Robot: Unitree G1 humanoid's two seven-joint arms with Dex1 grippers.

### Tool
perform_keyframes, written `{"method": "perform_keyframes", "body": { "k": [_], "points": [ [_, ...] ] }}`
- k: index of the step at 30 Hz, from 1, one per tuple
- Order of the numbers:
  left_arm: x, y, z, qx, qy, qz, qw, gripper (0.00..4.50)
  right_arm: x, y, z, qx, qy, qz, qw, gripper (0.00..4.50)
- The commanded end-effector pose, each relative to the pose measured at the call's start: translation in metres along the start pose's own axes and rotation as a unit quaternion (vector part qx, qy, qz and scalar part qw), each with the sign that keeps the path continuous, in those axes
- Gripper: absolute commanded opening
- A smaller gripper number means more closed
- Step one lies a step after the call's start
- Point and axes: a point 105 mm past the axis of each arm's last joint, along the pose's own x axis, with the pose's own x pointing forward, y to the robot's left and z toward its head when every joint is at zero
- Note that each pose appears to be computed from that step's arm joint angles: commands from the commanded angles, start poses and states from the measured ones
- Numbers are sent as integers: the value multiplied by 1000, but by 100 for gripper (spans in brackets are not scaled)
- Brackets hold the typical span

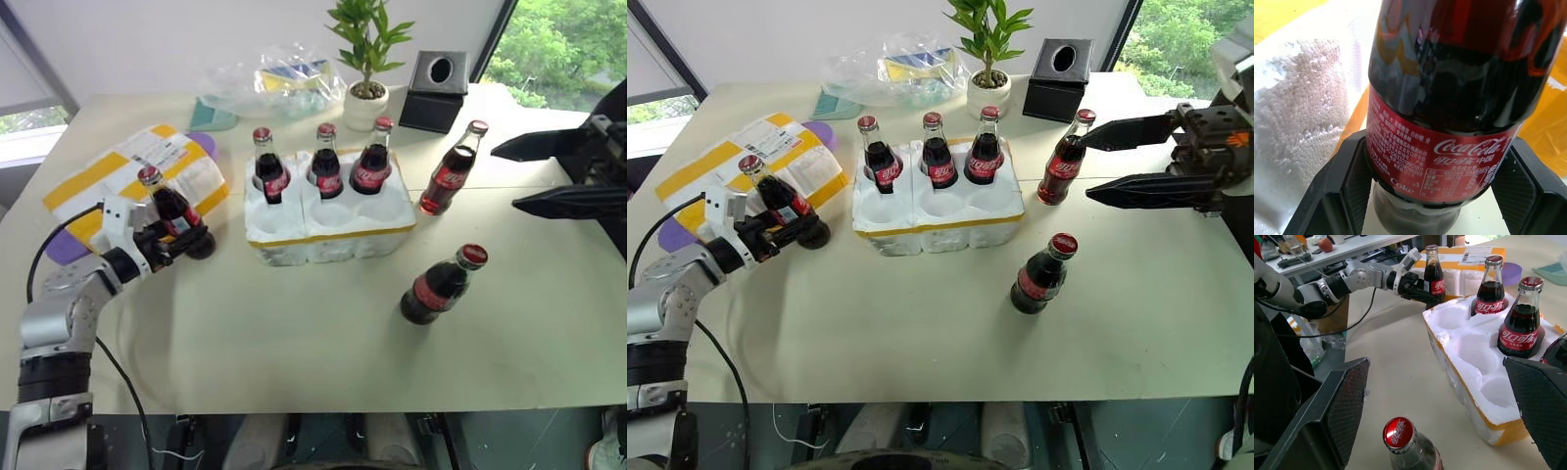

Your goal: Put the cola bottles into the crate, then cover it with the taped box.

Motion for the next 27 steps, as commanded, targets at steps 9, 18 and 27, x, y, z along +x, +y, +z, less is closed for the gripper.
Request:
{"method": "perform_keyframes", "body": {
  "k": [9,18,27],
  "points": [
    [-12,-75,129,77,-56,-238,967,279,-3,-1,3,-28,-1,-26,999,450],
    [45,-107,142,120,-34,-326,937,279,-2,-2,-2,-27,-7,-52,998,450],
    [81,-111,107,124,0,-346,930,279,-5,3,-8,-16,-16,-85,996,450]
  ]
}}
